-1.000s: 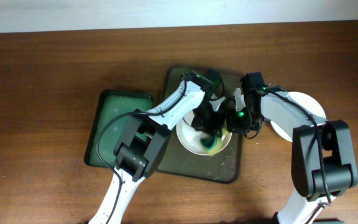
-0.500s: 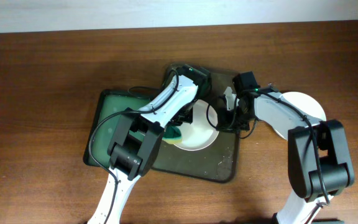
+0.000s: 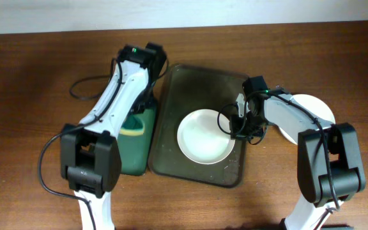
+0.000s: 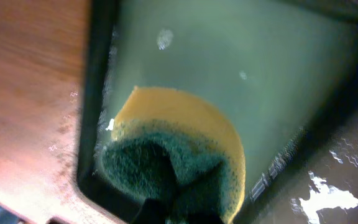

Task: Clean dirty plates on tray and stack at the side
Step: 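Return the sponge to the water tray with the left gripper, then lift the pink plate with the right gripper and place it on the stack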

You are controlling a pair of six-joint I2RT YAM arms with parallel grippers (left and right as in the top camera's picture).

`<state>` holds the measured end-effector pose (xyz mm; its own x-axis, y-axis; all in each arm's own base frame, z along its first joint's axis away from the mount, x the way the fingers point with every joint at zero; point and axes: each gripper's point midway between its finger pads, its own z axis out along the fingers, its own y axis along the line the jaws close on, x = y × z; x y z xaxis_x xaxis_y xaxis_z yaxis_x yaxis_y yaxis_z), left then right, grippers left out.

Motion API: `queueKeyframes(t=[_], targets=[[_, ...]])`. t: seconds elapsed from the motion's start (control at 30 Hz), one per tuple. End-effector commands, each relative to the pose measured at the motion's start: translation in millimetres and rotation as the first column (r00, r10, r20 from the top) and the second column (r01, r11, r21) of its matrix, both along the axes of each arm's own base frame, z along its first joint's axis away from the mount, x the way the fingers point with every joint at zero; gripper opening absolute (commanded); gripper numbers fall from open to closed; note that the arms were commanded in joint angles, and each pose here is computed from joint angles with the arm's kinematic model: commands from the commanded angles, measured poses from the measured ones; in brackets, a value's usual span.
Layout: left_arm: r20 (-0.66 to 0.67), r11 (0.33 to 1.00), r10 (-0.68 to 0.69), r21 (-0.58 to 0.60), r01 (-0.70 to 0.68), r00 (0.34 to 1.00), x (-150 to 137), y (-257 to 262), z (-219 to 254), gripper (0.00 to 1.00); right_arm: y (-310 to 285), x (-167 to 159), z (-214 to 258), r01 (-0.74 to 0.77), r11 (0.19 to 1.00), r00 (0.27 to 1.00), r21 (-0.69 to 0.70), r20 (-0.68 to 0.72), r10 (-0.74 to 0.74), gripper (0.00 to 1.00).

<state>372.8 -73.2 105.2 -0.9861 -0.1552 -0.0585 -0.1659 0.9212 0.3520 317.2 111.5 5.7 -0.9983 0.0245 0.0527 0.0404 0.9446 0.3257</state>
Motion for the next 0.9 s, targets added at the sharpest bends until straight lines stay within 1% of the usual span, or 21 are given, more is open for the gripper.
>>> queueKeyframes(t=[0.0, 0.03, 0.07, 0.1, 0.13, 0.17, 0.2, 0.23, 0.3, 0.37, 0.4, 0.43, 0.5, 0.6, 0.7, 0.77, 0.8, 0.87], targets=[[-0.098, 0.998, 0.006, -0.062, -0.012, 0.995, -12, 22, -47, 0.0, -6, 2, 4, -0.002, 1.0, 1.0, -0.026, 0.026, 0.003, 0.07], [-0.117, 0.986, -0.015, -0.167, -0.005, 0.993, -12, 17, -48, 0.09, -6, 3, 4, -0.002, 1.0, 1.0, -0.025, 0.029, 0.003, 0.06], [-0.115, 0.977, -0.013, -0.213, -0.011, 0.993, -11, 15, -44, 0.16, -6, 3, 4, -0.002, 1.0, 1.0, -0.025, 0.029, 0.002, 0.06], [-0.098, 0.966, -0.015, -0.259, -0.011, 0.995, -10, 15, -35, 0.27, -5, 3, 6, -0.002, 1.0, 1.0, -0.021, 0.031, 0.003, 0.05], [-0.066, 0.959, -0.013, -0.283, -0.007, 0.998, -10, 15, -22, 0.45, -5, 4, 12, -0.002, 1.0, 0.999, -0.019, 0.045, 0.003, 0.05], [-0.021, 0.956, -0.006, -0.293, 0.0, 1.0, -9, 18, -4, 0.81, -4, 7, 23, -0.004, 1.0, 0.997, -0.014, 0.08, 0.005, 0.04], [0.034, 0.953, -0.006, -0.302, 0.016, 0.999, -10, 18, 17, 1.0, -3, 11, 41, -0.008, 1.0, 0.99, -0.015, 0.14, 0.01, 0.05], [0.088, 0.95, -0.006, -0.311, 0.034, 0.996, -11, 18, 36, 1.0, -3, 13, 58, -0.015, 0.999, 0.98, -0.032, 0.197, 0.021, 0.04], [0.168, 0.938, -0.004, -0.342, 0.062, 0.986, -20, 15, 70, 1.0, -4, 13, 99, -0.027, 0.991, 0.939, -0.133, 0.336, 0.07, 0.04], [0.223, 0.934, -0.002, -0.348, 0.081, 0.975, -30, 17, 94, 1.0, -6, 3, 143, -0.017, 0.961, 0.869, -0.276, 0.472, 0.151, 0.04], [0.254, 0.932, -0.001, -0.35, 0.092, 0.967, -34, 18, 106, 1.0, -6, -3, 171, 0.009, 0.926, 0.804, -0.378, 0.553, 0.218, 0.04], [0.271, 0.931, 0.001, -0.352, 0.098, 0.962, -37, 18, 112, 1.0, -7, -6, 184, 0.032, 0.901, 0.77, -0.432, 0.585, 0.253, 0.04], [0.28, 0.93, 0.002, -0.353, 0.101, 0.96, -38, 18, 115, 1.0, -3, -10, 199, 0.062, 0.854, 0.715, -0.516, 0.62, 0.323, 0.04], [0.28, 0.93, 0.008, -0.354, 0.095, 0.96, -38, 19, 115, 1.0, 11, -16, 211, 0.108, 0.806, 0.654, -0.582, 0.652, 0.383, 0.04], [0.28, 0.93, 0.008, -0.354, 0.095, 0.96, -38, 19, 115, 1.0, 32, -29, 229, 0.129, 0.743, 0.559, -0.657, 0.667, 0.493, 0.04], [0.28, 0.93, 0.008, -0.354, 0.095, 0.96, -38, 19, 115, 1.0, 56, -44, 230, 0.077, 0.742, 0.51, -0.666, 0.666, 0.545, 0.04], [0.28, 0.93, 0.008, -0.354, 0.095, 0.96, -38, 19, 115, 1.0, 64, -50, 228, 0.058, 0.745, 0.5, -0.665, 0.665, 0.555, 0.04], [0.28, 0.93, 0.008, -0.354, 0.095, 0.96, -38, 19, 115, 1.0, 65, -50, 229, 0.071, 0.725, 0.487, -0.685, 0.658, 0.574, 0.04]])
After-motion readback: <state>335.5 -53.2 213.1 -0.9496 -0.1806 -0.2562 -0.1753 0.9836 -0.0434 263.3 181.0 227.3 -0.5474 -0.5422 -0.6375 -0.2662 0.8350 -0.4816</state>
